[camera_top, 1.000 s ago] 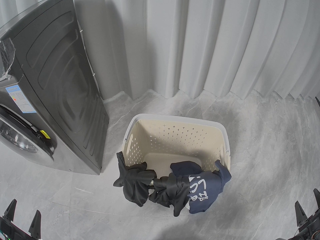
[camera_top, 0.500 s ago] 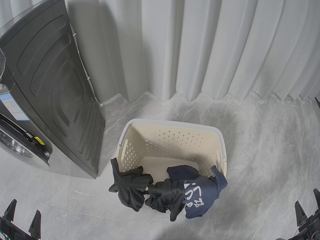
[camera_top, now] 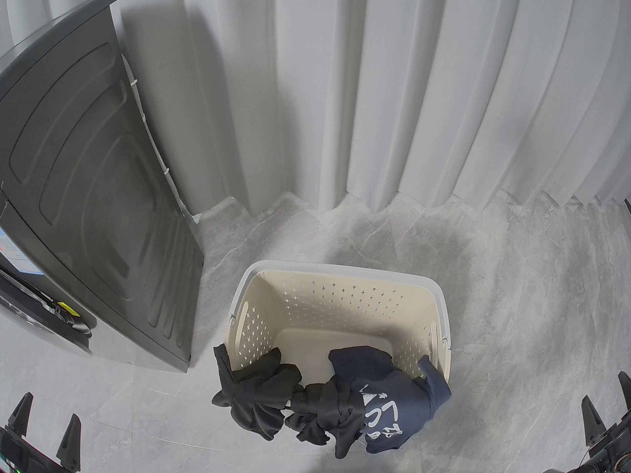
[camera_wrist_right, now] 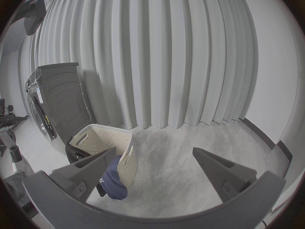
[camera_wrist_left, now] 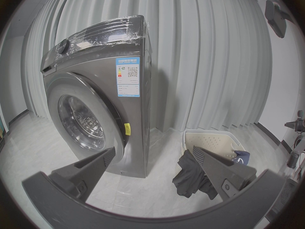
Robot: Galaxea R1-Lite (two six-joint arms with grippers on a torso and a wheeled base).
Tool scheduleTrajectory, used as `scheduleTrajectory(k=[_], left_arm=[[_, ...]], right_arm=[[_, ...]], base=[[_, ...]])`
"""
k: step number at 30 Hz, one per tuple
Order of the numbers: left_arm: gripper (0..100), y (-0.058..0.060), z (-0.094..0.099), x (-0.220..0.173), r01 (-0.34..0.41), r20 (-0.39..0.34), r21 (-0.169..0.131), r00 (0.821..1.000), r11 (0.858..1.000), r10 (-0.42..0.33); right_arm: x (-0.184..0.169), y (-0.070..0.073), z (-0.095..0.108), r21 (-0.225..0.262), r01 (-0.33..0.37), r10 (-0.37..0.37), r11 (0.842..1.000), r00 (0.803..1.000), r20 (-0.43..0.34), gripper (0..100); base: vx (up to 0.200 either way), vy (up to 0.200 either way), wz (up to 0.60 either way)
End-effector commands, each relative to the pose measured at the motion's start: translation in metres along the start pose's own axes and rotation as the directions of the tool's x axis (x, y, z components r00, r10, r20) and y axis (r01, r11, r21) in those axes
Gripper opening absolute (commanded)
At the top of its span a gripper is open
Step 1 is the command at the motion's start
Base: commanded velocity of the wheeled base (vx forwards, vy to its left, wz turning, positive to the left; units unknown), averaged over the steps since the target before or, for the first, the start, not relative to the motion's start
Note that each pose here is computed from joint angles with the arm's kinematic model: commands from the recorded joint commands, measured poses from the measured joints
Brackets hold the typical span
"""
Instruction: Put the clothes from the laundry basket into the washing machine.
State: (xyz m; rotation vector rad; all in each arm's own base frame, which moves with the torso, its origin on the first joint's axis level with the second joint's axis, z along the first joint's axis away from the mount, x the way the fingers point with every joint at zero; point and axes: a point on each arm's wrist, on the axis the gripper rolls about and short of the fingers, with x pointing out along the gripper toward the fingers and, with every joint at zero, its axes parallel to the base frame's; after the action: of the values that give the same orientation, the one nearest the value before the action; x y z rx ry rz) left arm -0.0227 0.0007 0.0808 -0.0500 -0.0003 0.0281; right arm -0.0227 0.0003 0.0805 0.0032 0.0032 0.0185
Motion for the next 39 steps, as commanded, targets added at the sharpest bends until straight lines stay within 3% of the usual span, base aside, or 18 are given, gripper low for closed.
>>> scheduleTrajectory(k=[1, 9, 21, 30, 39], left_arm=[[100, 0.0003, -0.0052, 0.0003, 0.000, -0.004, 0.000, 1.000, 1.000, 0.000], [100, 0.0002, -0.0052, 0.0004, -0.001, -0.006, 0.000, 1.000, 1.000, 0.001], [100, 0.0002, -0.0052, 0.0004, -0.001, -0.006, 0.000, 1.000, 1.000, 0.001], [100, 0.0002, -0.0052, 0.0004, -0.001, -0.006, -0.002, 1.000, 1.000, 0.001], [100, 0.0002, -0.0047, 0.0003, -0.001, -0.004, 0.000, 1.000, 1.000, 0.001]], right_arm=[[0.0003, 0.0000, -0.0052, 0.000, -0.001, 0.001, 1.000, 1.000, -0.004, 100], [0.0003, 0.0000, -0.0051, 0.000, -0.001, 0.001, 1.000, 1.000, -0.003, 100], [0.0003, 0.0000, -0.0051, 0.000, -0.001, 0.001, 1.000, 1.000, -0.003, 100], [0.0003, 0.0000, -0.0051, 0.000, -0.001, 0.001, 1.000, 1.000, -0.003, 100], [0.0003, 0.0000, -0.0051, 0.000, -0.001, 0.001, 1.000, 1.000, -0.003, 100]], base=[[0.000, 0.000, 0.00], [0.000, -0.150, 0.00], [0.000, 0.000, 0.00], [0.200, 0.000, 0.00], [0.067, 0.000, 0.00]])
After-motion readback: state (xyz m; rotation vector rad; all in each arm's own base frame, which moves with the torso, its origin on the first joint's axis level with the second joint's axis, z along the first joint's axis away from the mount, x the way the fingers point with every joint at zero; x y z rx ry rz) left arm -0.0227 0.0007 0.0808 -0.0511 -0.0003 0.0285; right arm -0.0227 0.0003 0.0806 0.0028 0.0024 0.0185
